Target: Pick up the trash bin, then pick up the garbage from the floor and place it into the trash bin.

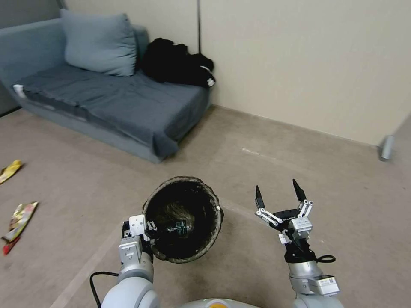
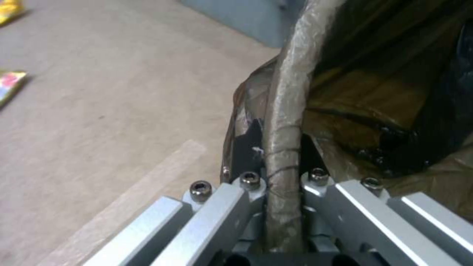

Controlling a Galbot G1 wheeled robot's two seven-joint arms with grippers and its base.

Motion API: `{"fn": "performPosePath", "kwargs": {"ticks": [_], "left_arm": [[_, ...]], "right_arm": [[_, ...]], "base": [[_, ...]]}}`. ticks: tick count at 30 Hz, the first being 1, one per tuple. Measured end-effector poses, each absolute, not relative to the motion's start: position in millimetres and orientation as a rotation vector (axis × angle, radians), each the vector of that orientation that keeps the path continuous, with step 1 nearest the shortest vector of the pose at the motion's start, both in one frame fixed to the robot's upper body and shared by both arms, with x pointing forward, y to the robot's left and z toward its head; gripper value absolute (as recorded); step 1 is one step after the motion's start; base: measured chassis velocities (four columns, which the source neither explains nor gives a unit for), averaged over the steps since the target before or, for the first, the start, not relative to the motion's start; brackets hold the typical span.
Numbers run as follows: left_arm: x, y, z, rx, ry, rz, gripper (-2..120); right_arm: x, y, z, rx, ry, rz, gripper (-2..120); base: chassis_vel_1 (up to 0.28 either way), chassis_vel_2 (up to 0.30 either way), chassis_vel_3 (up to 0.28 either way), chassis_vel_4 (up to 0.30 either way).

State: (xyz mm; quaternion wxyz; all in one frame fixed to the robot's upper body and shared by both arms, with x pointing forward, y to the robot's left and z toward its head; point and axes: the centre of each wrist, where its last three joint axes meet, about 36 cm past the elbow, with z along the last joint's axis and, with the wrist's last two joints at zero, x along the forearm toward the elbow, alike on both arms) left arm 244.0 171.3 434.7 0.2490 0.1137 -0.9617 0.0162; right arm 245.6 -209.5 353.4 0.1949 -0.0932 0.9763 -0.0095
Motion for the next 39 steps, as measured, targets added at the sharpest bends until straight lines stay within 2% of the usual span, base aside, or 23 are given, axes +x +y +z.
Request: {"fn": "performPosePath", "kwargs": {"ticks": [39], "left_arm": [[238.8,172.2,437.4,0.318,-2.619,0.030,0]], "right_arm": [[259.5,-213.8,356.0,-0.292,2.740,-0.055,100]], "base": [[0.124,0.119,0.125,0.116]]}}
